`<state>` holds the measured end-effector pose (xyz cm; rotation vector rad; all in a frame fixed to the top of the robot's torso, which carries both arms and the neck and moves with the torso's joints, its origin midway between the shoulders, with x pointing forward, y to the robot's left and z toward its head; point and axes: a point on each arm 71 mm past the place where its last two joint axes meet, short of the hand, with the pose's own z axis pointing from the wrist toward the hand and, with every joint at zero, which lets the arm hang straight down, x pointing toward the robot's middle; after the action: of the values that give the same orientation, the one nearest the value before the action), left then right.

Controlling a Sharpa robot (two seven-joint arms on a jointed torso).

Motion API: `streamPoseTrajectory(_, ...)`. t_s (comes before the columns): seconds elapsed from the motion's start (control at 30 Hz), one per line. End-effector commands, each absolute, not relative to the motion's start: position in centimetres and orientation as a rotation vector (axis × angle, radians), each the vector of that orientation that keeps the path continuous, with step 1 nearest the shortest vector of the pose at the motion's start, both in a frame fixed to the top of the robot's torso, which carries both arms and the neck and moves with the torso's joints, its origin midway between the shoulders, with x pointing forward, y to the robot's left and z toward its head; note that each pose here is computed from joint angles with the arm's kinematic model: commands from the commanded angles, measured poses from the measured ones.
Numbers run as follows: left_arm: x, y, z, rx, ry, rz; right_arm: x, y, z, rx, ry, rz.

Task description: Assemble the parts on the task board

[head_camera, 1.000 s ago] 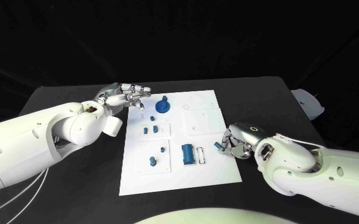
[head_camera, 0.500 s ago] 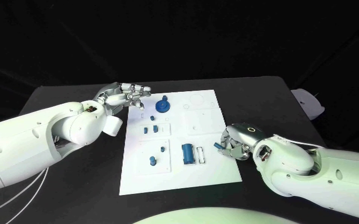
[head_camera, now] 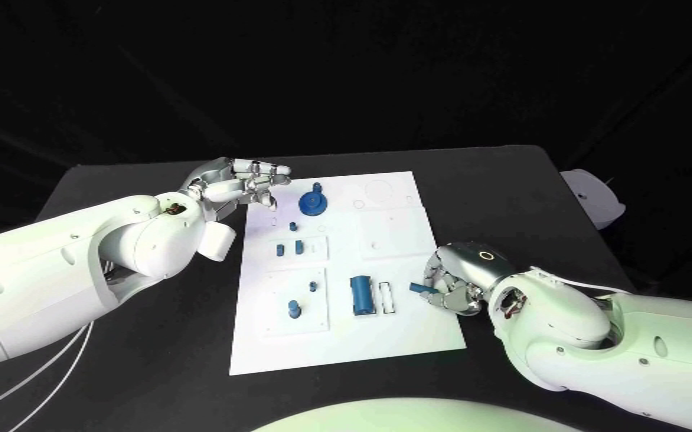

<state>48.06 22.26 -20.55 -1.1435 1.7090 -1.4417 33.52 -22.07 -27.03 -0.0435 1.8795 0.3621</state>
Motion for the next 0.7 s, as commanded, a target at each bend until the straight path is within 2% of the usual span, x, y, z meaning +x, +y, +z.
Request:
streamPoseTrajectory(0.03, 48.0, 22.1, -20.4, -1.131, 1.706, -1.459, 33.2, -22.1, -27.2, 0.023, 1.897, 0.373)
streamPoseTrajectory(0.7, 47.9, 22.1, -20.4, -1.129, 1.712, -1.464, 32.8, -20.2, -27.5, 0.185, 1.967, 0.475)
